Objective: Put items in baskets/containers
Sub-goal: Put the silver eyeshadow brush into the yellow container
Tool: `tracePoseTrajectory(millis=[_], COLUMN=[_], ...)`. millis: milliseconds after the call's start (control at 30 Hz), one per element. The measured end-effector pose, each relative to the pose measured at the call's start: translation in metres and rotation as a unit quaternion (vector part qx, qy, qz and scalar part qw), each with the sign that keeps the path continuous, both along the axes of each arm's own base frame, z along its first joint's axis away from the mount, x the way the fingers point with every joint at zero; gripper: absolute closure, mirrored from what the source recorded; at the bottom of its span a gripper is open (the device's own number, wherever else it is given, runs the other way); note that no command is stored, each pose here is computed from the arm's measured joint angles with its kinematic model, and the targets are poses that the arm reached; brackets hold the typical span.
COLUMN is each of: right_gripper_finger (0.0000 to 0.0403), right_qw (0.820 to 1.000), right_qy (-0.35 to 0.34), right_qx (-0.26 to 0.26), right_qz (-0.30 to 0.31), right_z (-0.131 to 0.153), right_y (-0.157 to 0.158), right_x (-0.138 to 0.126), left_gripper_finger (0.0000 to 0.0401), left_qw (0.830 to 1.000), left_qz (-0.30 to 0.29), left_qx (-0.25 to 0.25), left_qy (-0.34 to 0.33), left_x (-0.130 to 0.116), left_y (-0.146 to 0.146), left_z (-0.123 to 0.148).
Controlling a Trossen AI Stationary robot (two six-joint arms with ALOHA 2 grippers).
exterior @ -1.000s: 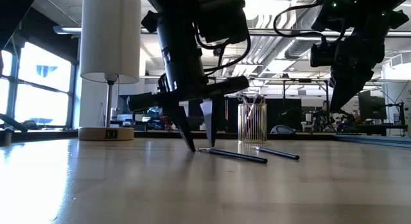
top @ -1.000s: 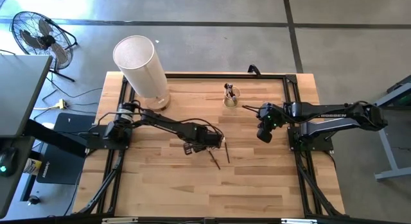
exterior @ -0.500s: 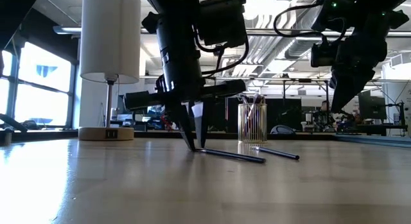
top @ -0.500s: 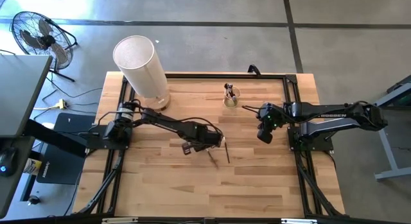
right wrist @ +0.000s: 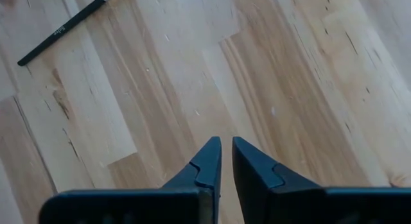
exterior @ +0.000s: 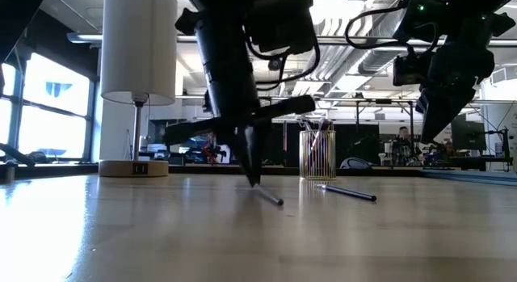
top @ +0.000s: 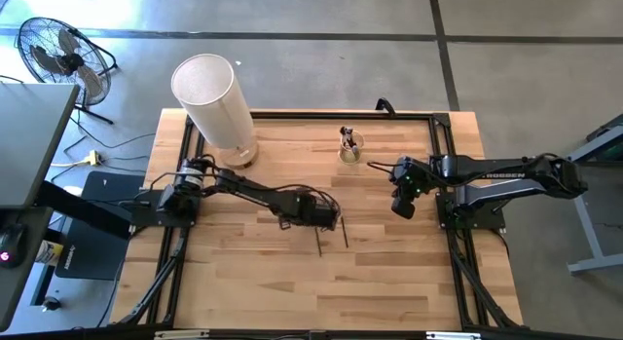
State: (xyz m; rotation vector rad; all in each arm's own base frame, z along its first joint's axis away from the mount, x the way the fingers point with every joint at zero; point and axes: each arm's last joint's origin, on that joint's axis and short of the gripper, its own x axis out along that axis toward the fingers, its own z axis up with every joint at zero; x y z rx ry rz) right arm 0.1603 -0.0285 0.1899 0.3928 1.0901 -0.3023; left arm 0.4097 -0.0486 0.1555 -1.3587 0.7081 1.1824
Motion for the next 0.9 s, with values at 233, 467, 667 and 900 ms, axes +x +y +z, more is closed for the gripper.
tracePoseTrajectory(millis=[233, 467, 667, 900], right_gripper_finger=[0.0368, 0.0368, 0.0368, 0.0378], right_qw=[1.000, 1.000, 1.000, 1.000], right_qy=[-0.004, -0.006, -0.006, -0.012], right_qx=[-0.003, -0.004, -0.004, 0.002], right_qz=[0.003, 0.003, 0.004, -0.011], right_z=[0.000, 0.001, 0.001, 0.001], right_y=[0.000, 0.000, 0.000, 0.000], right_x=[0.001, 0.001, 0.001, 0.002], left_gripper_finger=[0.0400, 0.0401, 0.0401, 0.0401], left_qw=[0.996, 0.985, 0.959, 0.900], left_qz=[0.000, -0.006, -0.046, -0.157], left_qx=[0.071, 0.146, 0.256, 0.401], left_qy=[-0.048, -0.091, -0.110, -0.068], left_x=[0.008, 0.016, 0.026, 0.040], left_y=[-0.021, -0.035, -0.039, -0.027], left_z=[0.021, 0.044, 0.078, 0.137])
